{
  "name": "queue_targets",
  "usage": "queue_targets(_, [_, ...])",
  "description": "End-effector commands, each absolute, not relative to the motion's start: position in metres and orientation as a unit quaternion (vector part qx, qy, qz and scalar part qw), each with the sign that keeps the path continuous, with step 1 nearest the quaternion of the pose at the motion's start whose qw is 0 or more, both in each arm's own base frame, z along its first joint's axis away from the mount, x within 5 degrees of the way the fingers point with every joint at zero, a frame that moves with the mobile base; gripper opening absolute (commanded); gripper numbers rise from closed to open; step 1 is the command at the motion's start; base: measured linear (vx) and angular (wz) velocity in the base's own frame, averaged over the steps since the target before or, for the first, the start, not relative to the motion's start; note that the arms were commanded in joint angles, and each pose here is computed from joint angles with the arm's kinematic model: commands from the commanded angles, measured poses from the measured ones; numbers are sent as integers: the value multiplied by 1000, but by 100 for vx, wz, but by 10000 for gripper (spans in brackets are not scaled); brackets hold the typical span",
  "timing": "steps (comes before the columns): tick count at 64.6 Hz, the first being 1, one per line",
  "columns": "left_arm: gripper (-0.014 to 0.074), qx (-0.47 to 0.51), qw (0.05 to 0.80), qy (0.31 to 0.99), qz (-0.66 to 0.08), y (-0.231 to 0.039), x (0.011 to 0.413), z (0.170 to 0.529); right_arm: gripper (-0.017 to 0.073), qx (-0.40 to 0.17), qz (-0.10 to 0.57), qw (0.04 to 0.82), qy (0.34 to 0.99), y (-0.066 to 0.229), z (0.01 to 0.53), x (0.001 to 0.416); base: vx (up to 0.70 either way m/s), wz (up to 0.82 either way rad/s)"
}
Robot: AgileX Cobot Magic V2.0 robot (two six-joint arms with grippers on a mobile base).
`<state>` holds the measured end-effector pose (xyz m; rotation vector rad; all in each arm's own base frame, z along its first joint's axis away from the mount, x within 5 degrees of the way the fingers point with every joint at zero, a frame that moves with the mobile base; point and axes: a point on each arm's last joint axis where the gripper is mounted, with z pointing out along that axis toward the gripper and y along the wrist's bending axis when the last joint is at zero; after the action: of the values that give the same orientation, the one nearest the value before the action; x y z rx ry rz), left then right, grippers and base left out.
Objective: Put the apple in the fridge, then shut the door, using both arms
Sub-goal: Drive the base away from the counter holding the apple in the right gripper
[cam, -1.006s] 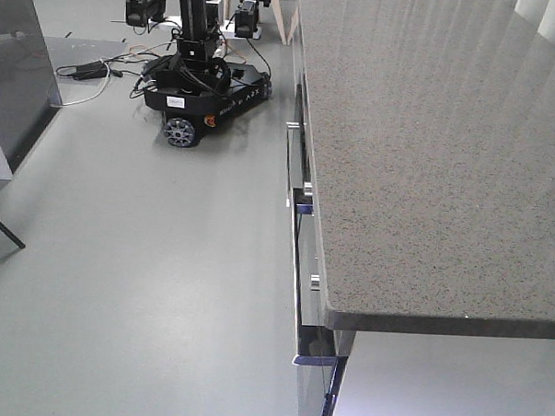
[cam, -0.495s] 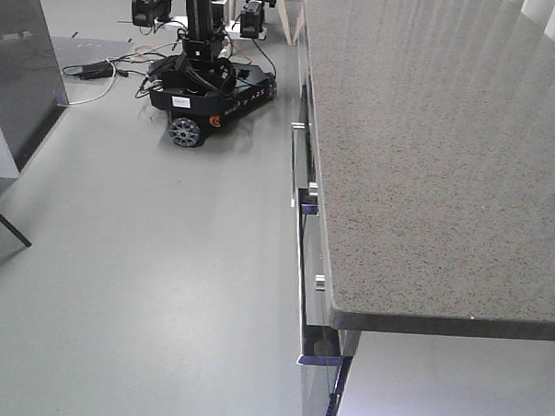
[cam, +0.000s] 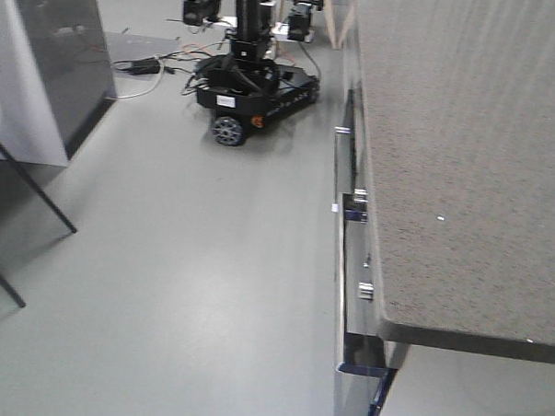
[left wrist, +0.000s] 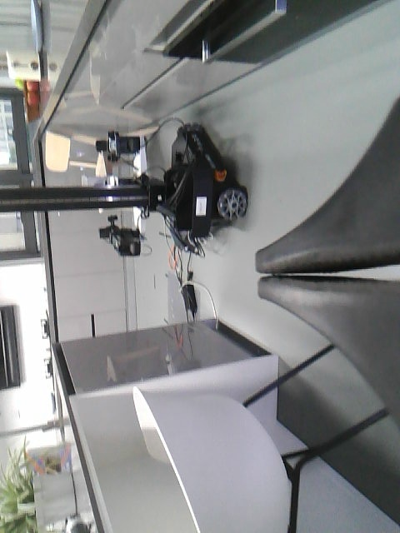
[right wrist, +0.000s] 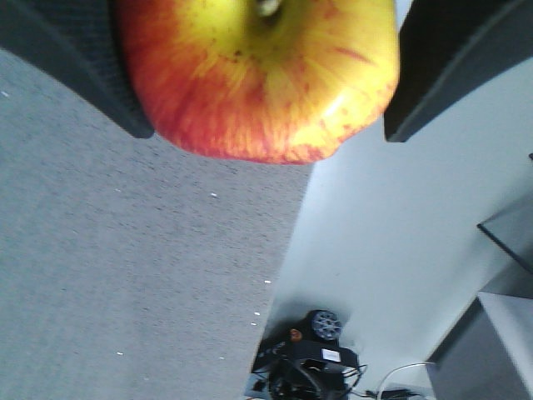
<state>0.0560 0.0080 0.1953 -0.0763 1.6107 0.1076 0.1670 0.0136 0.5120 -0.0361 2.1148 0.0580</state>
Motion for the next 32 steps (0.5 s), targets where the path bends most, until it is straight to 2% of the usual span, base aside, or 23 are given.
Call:
queue_targets(1, [-6,-28,710,703,41,6,56,192,78,-14,24,539,842,13,528,161,1,34])
queue_targets(32, [-6,-28,710,703,41,6,56,192,78,-14,24,539,842,13,528,161,1,39])
